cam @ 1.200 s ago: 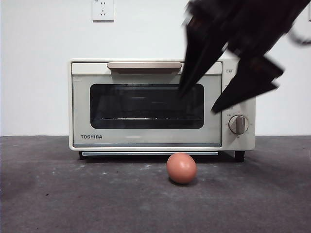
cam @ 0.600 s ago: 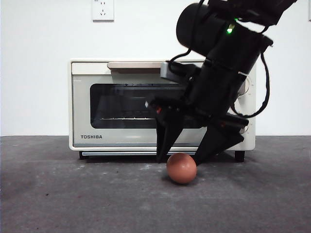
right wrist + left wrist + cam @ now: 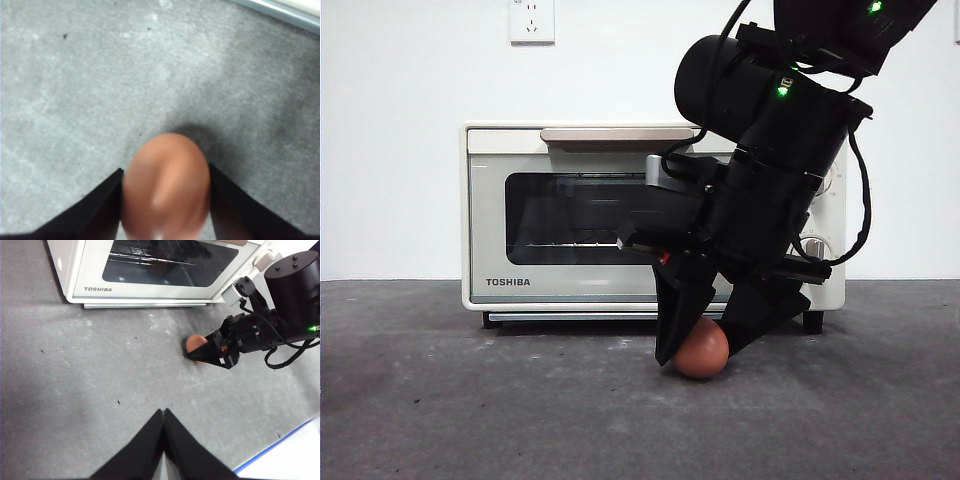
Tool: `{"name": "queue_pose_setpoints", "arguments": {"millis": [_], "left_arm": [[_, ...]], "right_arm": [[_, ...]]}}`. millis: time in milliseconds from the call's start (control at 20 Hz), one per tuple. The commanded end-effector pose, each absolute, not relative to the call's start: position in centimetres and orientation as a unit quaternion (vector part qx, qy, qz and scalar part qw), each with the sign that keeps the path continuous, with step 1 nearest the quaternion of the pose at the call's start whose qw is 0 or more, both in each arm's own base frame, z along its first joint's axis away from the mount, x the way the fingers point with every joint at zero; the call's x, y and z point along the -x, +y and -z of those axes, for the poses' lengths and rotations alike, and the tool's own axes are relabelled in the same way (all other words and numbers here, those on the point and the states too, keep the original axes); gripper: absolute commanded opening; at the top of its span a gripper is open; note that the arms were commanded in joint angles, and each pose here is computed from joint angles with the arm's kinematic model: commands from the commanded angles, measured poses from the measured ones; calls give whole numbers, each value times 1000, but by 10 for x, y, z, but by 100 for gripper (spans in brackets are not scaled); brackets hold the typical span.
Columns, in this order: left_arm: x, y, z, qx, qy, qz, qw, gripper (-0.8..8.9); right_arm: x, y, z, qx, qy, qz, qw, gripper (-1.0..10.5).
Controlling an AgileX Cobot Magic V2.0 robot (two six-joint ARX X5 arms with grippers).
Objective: Eggoven
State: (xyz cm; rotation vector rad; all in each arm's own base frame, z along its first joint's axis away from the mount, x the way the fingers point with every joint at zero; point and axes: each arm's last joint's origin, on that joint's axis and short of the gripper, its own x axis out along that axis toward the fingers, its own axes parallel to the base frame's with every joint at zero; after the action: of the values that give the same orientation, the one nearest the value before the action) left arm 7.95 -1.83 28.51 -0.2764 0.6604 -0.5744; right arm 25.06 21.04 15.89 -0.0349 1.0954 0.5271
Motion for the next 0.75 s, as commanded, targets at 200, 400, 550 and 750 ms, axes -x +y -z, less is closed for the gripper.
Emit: {"name": "queue_pose_setpoints", "arguments": {"millis": [200, 400, 550, 750], "left_arm": [[-85, -19, -296, 141, 282, 281, 906, 7], [-102, -24, -307, 146, 267, 300, 904, 7], [-125, -33, -321, 139, 250, 329, 900, 7], [-167, -56, -337, 121, 235, 349, 899, 7]], "right_arm": [[-246, 213, -178, 8, 500, -259, 827, 3], [-225, 201, -225, 0, 457, -285, 842, 3], [-202, 184, -265, -5, 415, -305, 857, 3], [-173, 158, -306, -27, 356, -319, 878, 3]]}}
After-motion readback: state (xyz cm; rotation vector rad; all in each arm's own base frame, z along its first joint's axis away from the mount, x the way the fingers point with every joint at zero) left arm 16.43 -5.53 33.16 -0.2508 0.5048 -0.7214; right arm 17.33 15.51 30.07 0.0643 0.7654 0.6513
